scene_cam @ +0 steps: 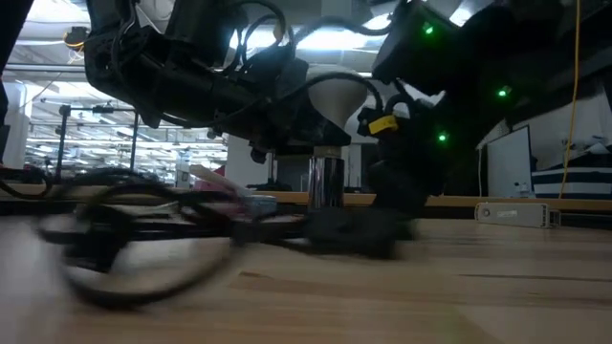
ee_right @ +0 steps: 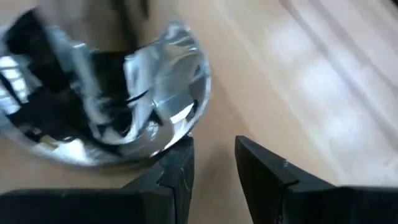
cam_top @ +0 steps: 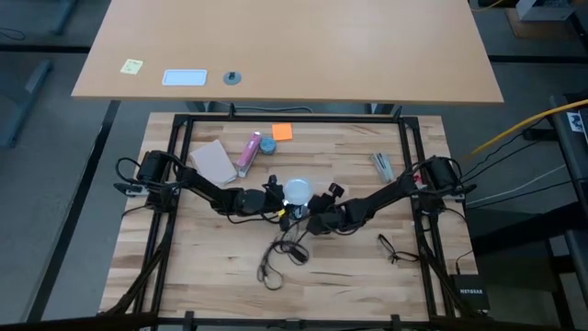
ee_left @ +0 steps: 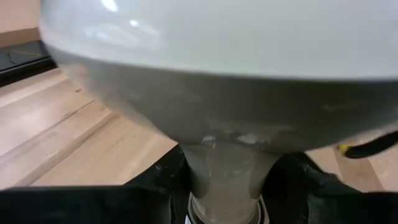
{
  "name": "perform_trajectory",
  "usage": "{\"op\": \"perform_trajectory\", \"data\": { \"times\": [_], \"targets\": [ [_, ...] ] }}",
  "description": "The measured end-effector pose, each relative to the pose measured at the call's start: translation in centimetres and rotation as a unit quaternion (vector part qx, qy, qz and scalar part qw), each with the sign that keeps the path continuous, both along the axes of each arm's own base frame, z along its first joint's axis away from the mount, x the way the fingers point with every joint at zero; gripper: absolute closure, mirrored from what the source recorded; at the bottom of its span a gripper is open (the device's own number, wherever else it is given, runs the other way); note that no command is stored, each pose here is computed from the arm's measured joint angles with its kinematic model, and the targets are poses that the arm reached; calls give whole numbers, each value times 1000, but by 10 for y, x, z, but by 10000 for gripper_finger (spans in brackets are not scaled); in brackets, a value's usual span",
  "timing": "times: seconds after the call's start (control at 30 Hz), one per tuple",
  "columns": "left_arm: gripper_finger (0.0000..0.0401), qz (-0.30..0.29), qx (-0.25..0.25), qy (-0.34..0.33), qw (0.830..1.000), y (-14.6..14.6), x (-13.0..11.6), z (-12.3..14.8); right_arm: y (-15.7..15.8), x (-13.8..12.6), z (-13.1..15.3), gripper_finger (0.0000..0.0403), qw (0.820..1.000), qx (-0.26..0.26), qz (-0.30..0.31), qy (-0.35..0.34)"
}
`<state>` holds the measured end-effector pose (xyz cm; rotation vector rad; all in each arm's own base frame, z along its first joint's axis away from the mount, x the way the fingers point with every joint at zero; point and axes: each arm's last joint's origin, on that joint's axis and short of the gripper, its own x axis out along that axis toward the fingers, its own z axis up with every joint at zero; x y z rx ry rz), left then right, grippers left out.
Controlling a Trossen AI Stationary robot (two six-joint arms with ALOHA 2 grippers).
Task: Screw lightbulb
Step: Insert the lightbulb into the lamp
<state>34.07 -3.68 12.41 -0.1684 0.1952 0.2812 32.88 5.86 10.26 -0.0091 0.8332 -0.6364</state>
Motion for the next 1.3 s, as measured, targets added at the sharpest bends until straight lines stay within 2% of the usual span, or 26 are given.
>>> {"op": "perform_trajectory", "data": {
  "times": [0.1,0.3,0.53,0.7,0.87,1.0,1.3],
  "targets": [
    [260,-3,3,1,1000,0,0,0,-11,5,2,282,1000,-12,-6,-12],
    [260,-3,2,1,1000,0,0,0,-25,8,4,282,999,-33,15,9],
    [260,0,-1,5,1000,1,0,-1,-16,-2,27,282,998,-18,49,24],
    [260,0,0,6,1000,1,0,-1,3,-9,52,282,997,43,61,-28],
    [260,0,1,6,1000,1,0,-1,29,-9,60,282,983,144,73,-90],
    [260,1,0,7,1000,1,0,-1,46,-9,57,282,968,211,72,-113],
    [260,2,1,7,1000,2,0,-1,61,-8,33,282,955,271,15,-121]
  ]
}}
